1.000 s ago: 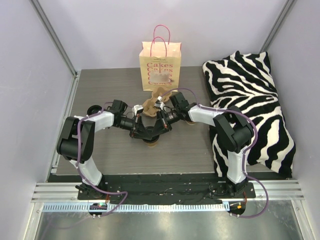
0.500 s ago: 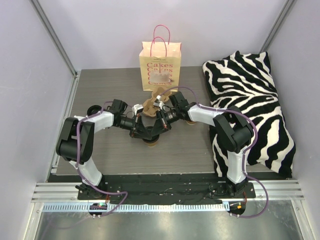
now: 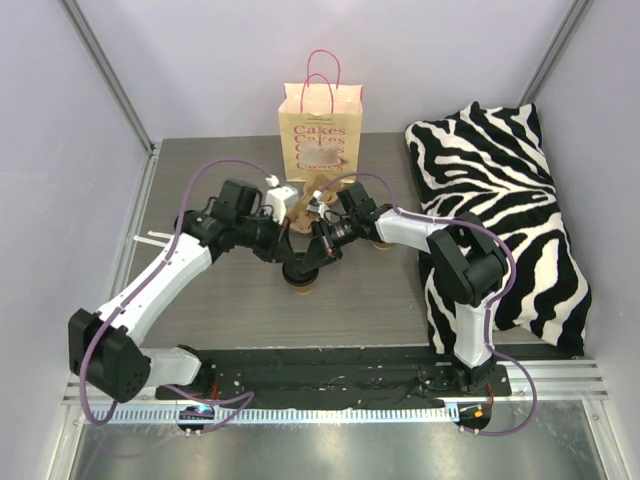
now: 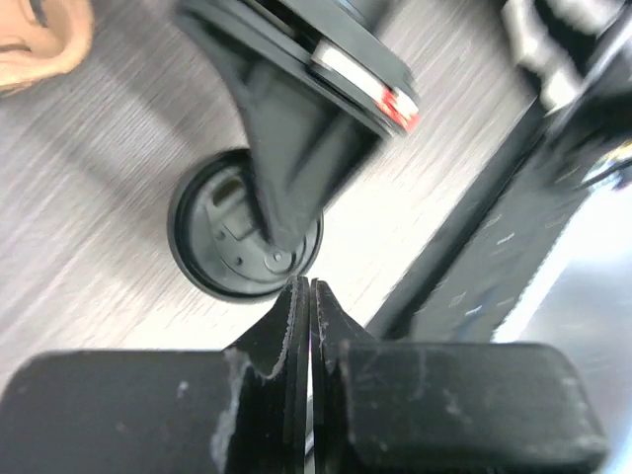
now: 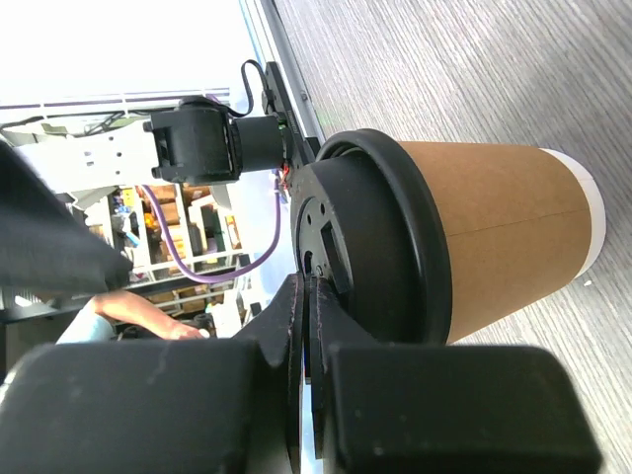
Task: Pack the takeout coffee
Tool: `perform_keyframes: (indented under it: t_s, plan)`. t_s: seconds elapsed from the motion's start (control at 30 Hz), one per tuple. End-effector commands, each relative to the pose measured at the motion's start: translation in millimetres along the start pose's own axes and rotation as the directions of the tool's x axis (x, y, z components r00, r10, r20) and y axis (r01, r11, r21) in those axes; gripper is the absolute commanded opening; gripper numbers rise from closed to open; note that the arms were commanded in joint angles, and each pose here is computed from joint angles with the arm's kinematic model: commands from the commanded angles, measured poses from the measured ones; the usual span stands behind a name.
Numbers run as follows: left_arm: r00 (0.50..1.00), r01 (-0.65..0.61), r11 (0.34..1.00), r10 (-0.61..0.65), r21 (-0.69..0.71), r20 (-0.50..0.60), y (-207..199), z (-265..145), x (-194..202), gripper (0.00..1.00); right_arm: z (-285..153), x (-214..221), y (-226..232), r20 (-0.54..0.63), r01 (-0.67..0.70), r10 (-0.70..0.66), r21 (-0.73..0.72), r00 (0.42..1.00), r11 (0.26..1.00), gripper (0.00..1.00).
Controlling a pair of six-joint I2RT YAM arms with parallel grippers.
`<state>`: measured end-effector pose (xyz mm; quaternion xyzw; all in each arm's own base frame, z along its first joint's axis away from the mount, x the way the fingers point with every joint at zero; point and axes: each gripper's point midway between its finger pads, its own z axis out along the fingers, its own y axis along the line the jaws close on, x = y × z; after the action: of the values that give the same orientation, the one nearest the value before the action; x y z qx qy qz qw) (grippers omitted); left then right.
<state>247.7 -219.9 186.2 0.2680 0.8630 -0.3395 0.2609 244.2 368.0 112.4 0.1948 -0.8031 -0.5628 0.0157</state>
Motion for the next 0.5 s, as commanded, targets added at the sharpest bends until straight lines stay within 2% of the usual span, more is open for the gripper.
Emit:
perform_keyframes:
  t_s: [0.0,0.03,0.17,0.33,0.47]
  plan:
    - [0.957,-0.272,0.939,0.243,-0.209,-0.156,12.4,-6.9,22.7,0.04,12.2,2.6,-57.1,0.034,-0.072,0.067,0.175,0.997,0.982,0.04]
    - [0.935,-0.341,0.913,0.303,-0.226,-0.185,8.8,-3.6,25.5,0.05,12.2,2.1,-57.8,0.036,-0.082,0.077,0.175,0.996,0.981,0.04]
    - [0.879,-0.467,0.85,0.415,-0.244,-0.236,2.0,8.5,29.2,0.06,12.5,1.7,-57.8,0.035,-0.099,0.094,0.17,0.995,0.98,0.04]
    - [0.843,-0.524,0.818,0.459,-0.237,-0.279,-0.6,27.2,30.9,0.06,12.4,0.9,-60.2,0.039,-0.107,0.102,0.173,0.994,0.979,0.03]
    - [0.829,-0.549,0.808,0.495,-0.214,-0.26,-11.5,30.1,25.9,0.05,12.3,1.3,-60.9,0.038,-0.118,0.113,0.171,0.993,0.978,0.01]
